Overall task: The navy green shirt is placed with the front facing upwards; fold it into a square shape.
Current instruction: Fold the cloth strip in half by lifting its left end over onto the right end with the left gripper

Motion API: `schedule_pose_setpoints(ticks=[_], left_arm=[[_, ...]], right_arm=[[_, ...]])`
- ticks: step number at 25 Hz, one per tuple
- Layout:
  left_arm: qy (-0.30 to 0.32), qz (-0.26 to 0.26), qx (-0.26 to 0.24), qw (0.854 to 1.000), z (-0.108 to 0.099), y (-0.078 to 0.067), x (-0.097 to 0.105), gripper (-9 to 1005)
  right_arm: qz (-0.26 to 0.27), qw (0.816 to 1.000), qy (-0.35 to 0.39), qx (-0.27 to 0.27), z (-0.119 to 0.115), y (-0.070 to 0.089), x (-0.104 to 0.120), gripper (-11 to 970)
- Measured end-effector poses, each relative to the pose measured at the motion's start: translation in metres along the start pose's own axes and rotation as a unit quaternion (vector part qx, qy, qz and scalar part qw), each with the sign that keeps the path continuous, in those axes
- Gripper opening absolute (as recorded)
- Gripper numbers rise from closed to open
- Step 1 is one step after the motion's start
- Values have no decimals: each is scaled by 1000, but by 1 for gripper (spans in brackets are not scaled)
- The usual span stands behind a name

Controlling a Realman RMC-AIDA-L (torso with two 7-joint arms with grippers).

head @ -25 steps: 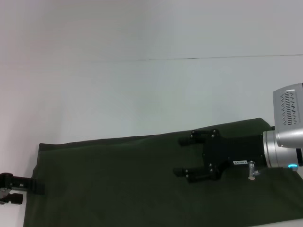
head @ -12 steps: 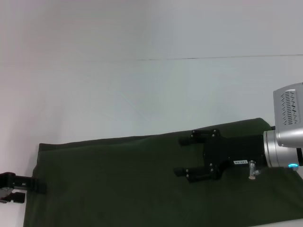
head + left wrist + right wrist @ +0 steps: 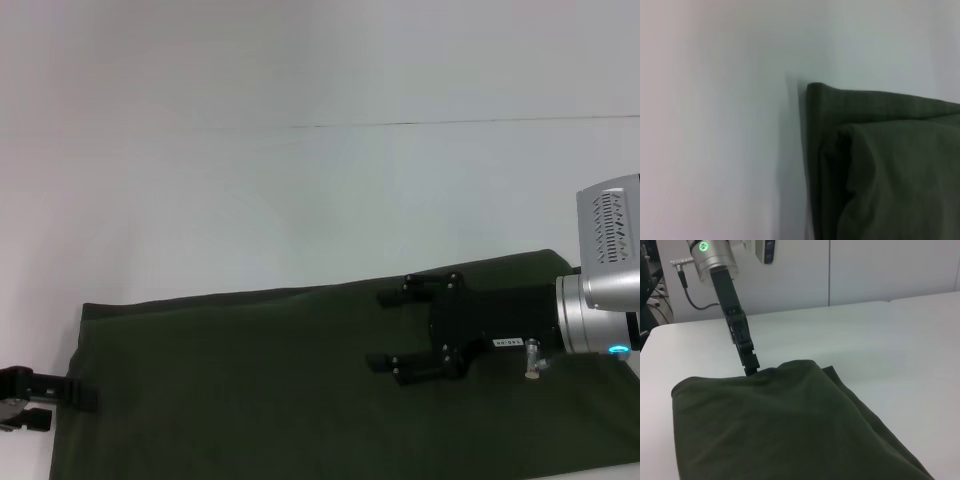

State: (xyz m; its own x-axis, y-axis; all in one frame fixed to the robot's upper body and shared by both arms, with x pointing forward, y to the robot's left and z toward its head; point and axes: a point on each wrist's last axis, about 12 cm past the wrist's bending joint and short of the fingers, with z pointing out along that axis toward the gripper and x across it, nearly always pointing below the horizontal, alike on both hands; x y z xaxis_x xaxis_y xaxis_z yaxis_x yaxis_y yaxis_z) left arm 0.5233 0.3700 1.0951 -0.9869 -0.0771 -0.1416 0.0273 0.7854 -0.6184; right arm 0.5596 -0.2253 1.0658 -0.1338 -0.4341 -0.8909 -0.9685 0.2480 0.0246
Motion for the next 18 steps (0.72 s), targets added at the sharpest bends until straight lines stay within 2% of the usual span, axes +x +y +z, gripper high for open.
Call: schedule_pose_setpoints(ticks=[18], left_arm=[[4,-2,5,1000,4,-1,0,877]], right_arm=[[0,1000,0,3,0,-1,0,853]])
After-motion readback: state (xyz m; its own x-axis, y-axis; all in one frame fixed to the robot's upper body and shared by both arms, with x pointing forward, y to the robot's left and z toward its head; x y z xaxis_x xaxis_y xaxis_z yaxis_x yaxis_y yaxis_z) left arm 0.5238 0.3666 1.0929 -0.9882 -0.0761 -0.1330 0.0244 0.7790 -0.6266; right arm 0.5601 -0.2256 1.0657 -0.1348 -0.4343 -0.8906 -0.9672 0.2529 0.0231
